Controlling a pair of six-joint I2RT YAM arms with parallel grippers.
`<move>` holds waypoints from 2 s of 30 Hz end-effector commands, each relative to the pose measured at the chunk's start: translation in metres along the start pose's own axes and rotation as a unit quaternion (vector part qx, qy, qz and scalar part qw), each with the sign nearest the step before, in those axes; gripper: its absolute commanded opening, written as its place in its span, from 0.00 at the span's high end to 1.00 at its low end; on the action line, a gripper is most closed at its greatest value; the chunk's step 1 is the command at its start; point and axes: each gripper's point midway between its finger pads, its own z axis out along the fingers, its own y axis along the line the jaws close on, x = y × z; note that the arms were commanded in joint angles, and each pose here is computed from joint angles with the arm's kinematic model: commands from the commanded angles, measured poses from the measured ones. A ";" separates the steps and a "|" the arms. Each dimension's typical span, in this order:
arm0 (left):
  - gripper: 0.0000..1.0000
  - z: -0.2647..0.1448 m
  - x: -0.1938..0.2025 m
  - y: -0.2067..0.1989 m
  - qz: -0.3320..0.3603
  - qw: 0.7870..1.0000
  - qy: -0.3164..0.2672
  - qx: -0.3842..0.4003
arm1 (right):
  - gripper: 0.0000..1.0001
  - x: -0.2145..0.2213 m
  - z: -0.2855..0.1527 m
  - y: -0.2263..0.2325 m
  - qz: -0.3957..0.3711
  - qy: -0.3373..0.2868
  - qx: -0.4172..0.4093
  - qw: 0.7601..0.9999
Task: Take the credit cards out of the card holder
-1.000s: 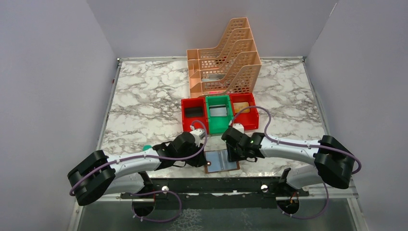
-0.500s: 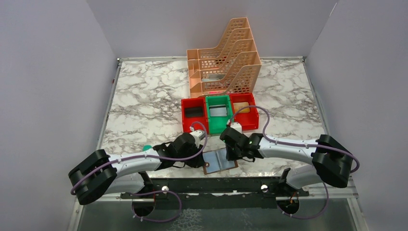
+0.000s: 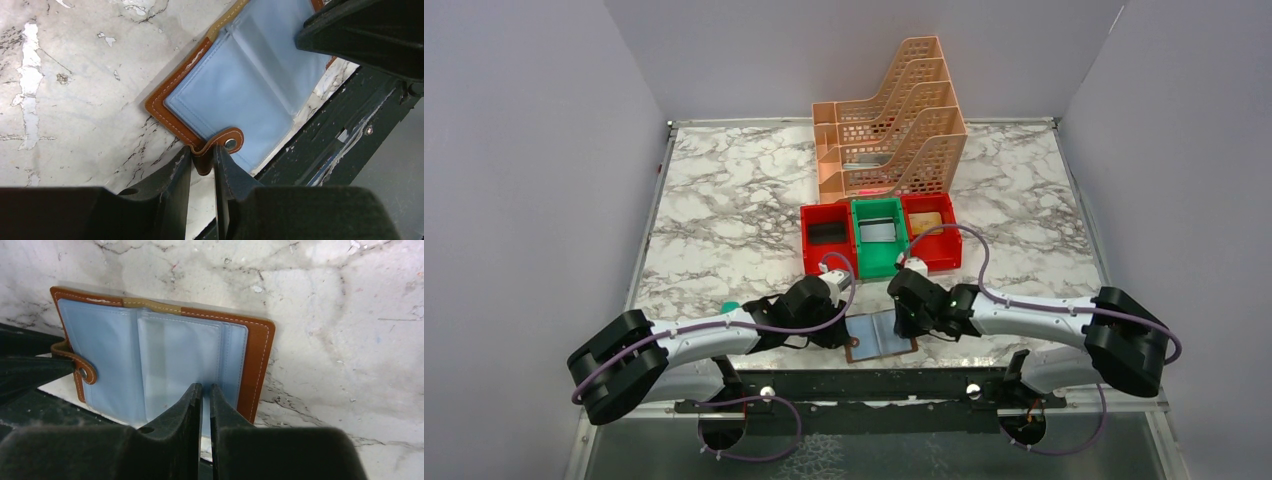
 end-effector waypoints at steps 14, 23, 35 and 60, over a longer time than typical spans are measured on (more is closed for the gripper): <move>0.75 0.001 -0.013 -0.005 0.005 1.000 -0.029 0.005 | 0.86 -0.022 -0.036 0.077 0.052 -0.044 -0.193 0.979; 0.75 -0.001 -0.016 -0.006 0.006 0.999 -0.033 0.001 | 0.65 -0.009 -0.031 0.009 0.083 -0.052 -0.038 0.994; 0.75 0.000 -0.016 -0.008 0.008 1.000 -0.029 0.006 | 0.48 0.014 -0.020 -0.008 0.083 -0.025 -0.015 0.996; 0.76 0.002 -0.014 -0.013 0.005 0.999 -0.027 0.022 | 0.49 -0.013 -0.041 0.065 0.108 -0.075 -0.232 0.964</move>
